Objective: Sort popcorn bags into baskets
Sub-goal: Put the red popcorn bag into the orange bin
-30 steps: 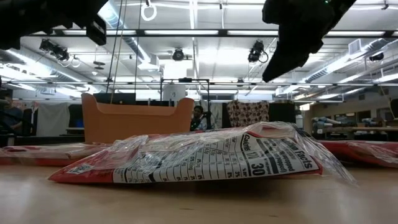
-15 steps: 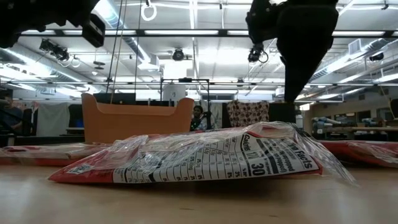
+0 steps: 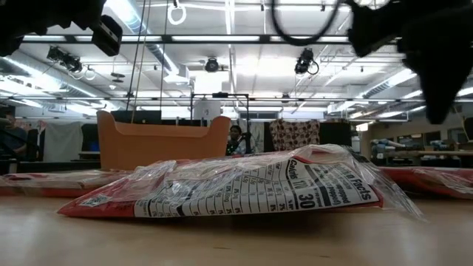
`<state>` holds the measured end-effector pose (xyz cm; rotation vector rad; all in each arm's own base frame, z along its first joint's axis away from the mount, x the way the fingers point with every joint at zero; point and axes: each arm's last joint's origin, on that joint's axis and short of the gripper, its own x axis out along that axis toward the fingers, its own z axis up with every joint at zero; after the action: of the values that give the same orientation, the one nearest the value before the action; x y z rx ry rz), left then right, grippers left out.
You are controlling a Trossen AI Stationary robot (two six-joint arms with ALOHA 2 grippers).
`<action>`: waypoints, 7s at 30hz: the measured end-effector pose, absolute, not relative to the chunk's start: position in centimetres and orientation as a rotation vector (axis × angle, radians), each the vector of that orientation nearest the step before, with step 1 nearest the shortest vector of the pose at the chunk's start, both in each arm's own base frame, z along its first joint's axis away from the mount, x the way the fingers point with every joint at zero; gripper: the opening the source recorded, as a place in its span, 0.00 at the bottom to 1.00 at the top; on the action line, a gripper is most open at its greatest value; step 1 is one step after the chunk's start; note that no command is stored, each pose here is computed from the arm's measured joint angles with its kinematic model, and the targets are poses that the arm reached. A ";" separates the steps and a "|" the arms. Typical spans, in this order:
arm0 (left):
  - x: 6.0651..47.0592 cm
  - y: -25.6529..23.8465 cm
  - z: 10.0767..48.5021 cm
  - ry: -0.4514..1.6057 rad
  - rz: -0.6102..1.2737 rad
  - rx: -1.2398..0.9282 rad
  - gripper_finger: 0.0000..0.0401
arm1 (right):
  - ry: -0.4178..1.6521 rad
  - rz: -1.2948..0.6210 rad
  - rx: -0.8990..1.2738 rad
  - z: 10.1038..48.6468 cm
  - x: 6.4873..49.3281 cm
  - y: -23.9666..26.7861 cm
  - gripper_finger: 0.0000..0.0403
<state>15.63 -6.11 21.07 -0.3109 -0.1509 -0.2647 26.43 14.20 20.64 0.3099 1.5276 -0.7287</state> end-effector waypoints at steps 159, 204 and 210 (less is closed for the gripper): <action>13.1 -3.9 20.6 -0.262 -0.083 -0.151 0.11 | 0.776 -0.274 -0.677 20.6 46.4 -7.8 0.06; 12.9 -2.1 20.2 -0.167 0.498 0.068 0.11 | 0.916 -0.299 -0.263 26.7 40.5 1.4 0.40; 12.9 -1.5 20.7 -0.183 0.574 0.148 0.11 | 1.025 -0.319 -0.120 24.7 39.2 4.7 0.40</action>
<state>12.85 -1.46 20.73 0.1478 -0.1827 0.5740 39.24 4.67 24.75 -0.1202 1.0255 -0.3192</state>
